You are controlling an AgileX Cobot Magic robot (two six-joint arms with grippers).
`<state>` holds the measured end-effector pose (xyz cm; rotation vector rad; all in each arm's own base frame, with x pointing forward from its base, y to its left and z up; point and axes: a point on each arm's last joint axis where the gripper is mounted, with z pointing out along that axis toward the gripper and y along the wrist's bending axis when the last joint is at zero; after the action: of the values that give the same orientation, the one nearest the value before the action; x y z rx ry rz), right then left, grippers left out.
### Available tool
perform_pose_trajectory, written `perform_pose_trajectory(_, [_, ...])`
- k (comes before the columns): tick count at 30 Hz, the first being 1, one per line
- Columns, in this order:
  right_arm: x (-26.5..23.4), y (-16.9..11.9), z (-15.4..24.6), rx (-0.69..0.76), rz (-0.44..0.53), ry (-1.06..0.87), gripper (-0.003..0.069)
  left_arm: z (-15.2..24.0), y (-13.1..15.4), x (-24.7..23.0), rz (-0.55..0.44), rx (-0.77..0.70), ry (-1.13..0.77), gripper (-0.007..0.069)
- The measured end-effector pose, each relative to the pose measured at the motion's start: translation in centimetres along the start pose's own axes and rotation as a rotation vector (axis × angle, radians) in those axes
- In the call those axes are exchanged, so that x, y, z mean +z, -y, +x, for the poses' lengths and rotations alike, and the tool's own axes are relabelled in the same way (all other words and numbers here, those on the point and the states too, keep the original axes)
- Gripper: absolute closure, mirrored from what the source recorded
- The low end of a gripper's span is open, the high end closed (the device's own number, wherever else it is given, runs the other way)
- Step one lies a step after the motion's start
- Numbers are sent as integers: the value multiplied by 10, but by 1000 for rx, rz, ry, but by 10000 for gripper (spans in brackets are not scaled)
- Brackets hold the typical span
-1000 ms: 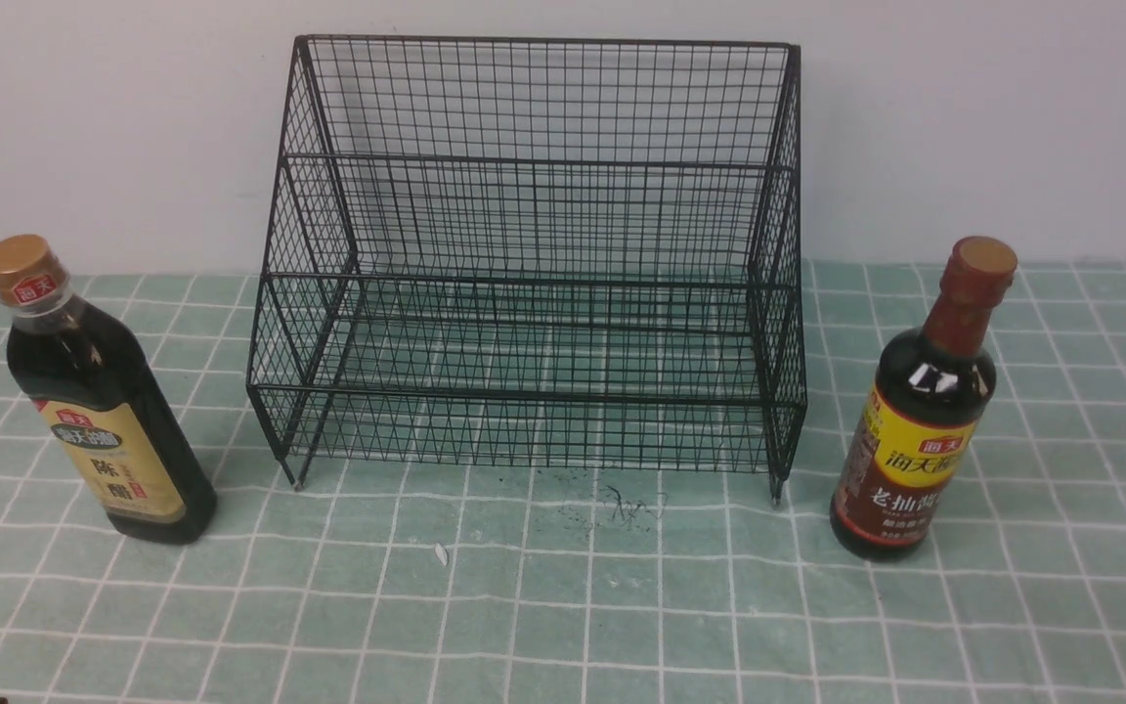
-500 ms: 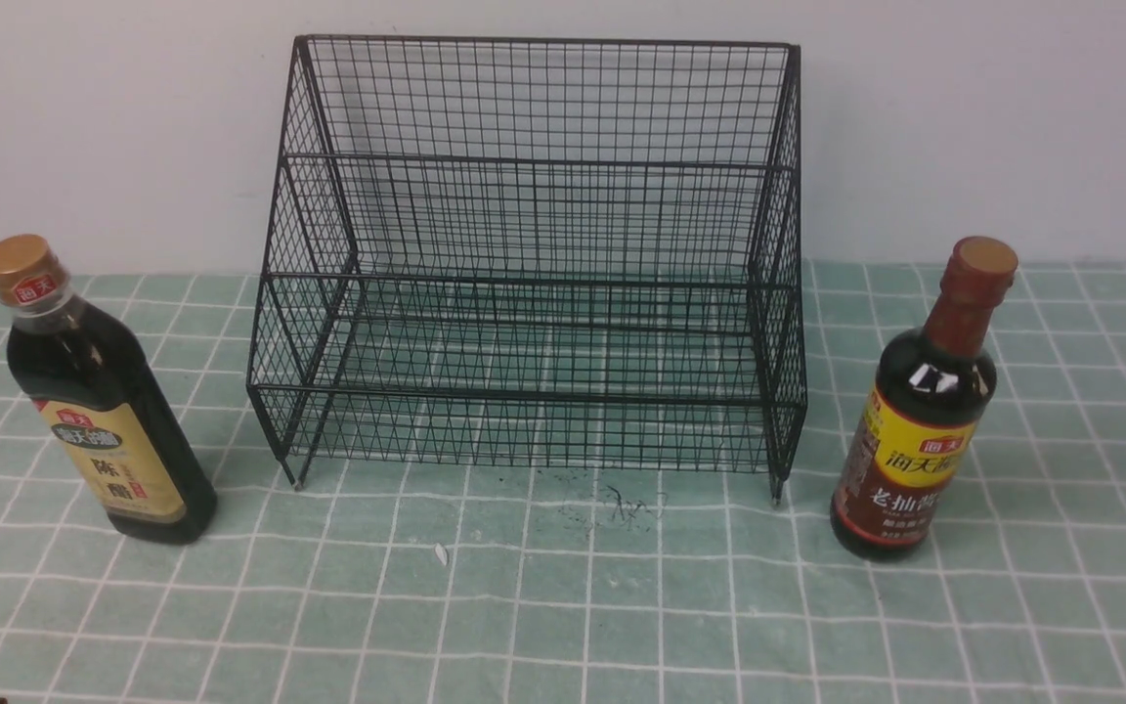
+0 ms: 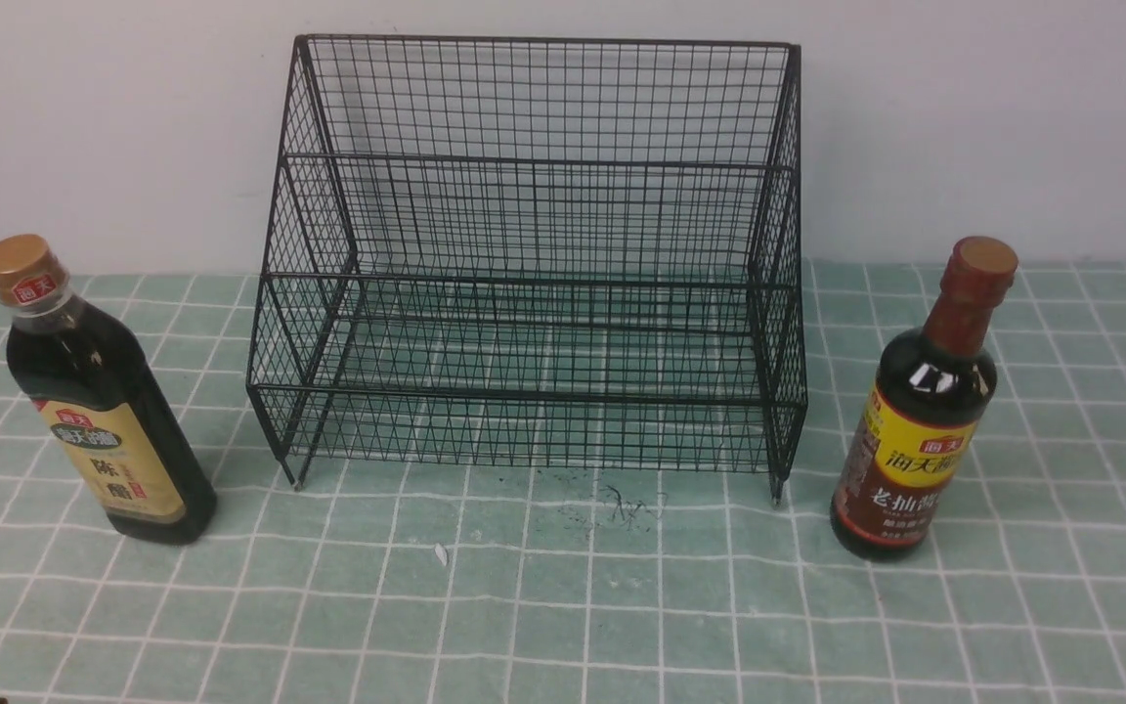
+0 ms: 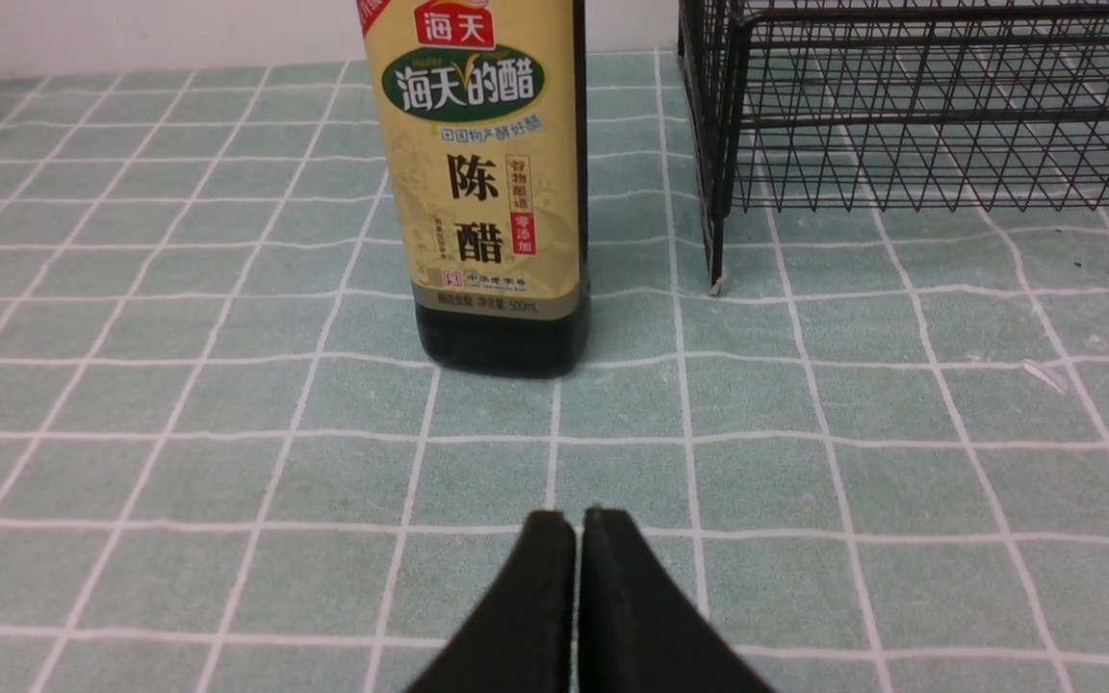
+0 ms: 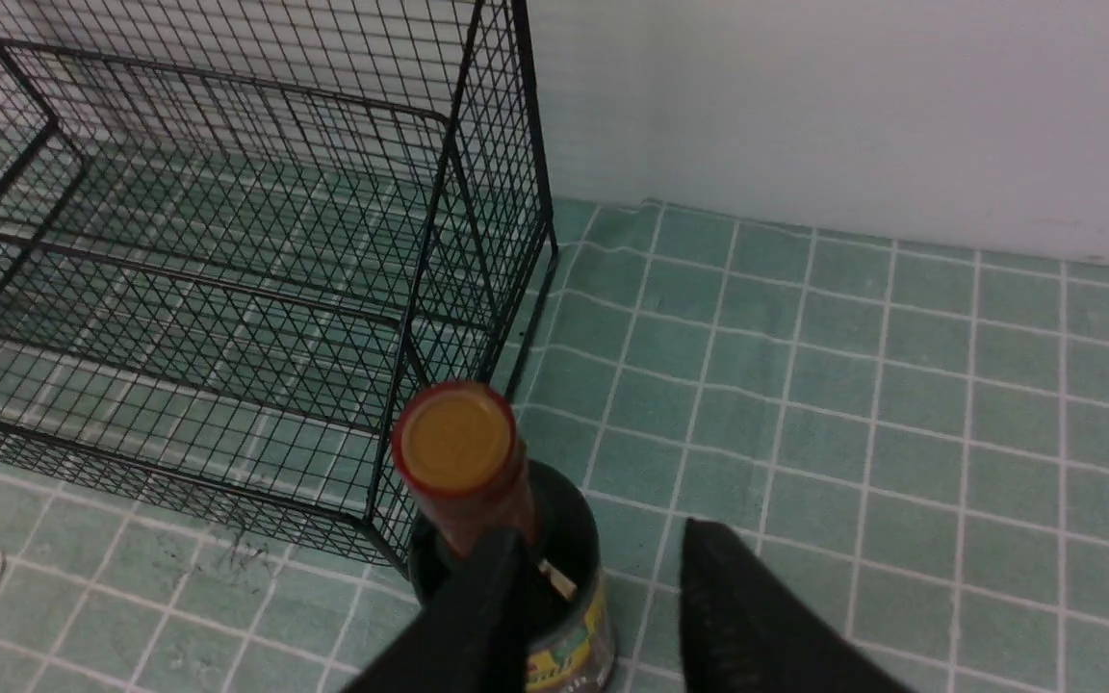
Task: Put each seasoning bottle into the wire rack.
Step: Use the right arm to grab the condiment bottle closest to it, then use the right arm to put the condiment bottle back on the shelf
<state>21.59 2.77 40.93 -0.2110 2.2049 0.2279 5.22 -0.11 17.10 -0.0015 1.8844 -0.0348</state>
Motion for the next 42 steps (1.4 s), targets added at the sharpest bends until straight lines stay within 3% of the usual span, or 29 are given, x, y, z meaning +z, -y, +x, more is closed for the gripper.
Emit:
perform_pose_trajectory(6, [54, -17, -24, -117, -93, -139, 127, 0, 0, 0, 0, 0, 0, 635])
perform_pose_trajectory(10, [86, -25, -16, -172, -68, -250, 41, 0, 0, 0, 0, 0, 0, 635])
perform_pose_trajectory(14, [112, -27, -7, -165, -49, -331, 25, 0, 0, 0, 0, 0, 0, 635])
perform_pose_trajectory(18, [130, -28, -1, -145, -57, -385, 30, 0, 0, 0, 0, 0, 0, 635])
perform_pose_trajectory(20, [140, -27, 3, -139, -55, -410, 71, 0, 0, 0, 0, 0, 0, 635])
perform_pose_trajectory(23, [145, -26, 5, -133, -53, -426, 204, 0, 0, 0, 0, 0, 0, 635])
perform_pose_trajectory(24, [145, -26, 5, -132, -53, -430, 323, 0, 0, 0, 0, 0, 0, 635])
perform_pose_trajectory(26, [143, -25, 5, -145, -46, -434, 393, 0, 0, 0, 0, 0, 0, 635])
perform_pose_trajectory(33, [117, -26, 3, -160, -45, -451, 378, 0, 0, 0, 0, 0, 0, 635])
perform_pose_trajectory(42, [28, -38, -59, -211, -73, -253, 378, 0, 0, 0, 0, 0, 1, 635])
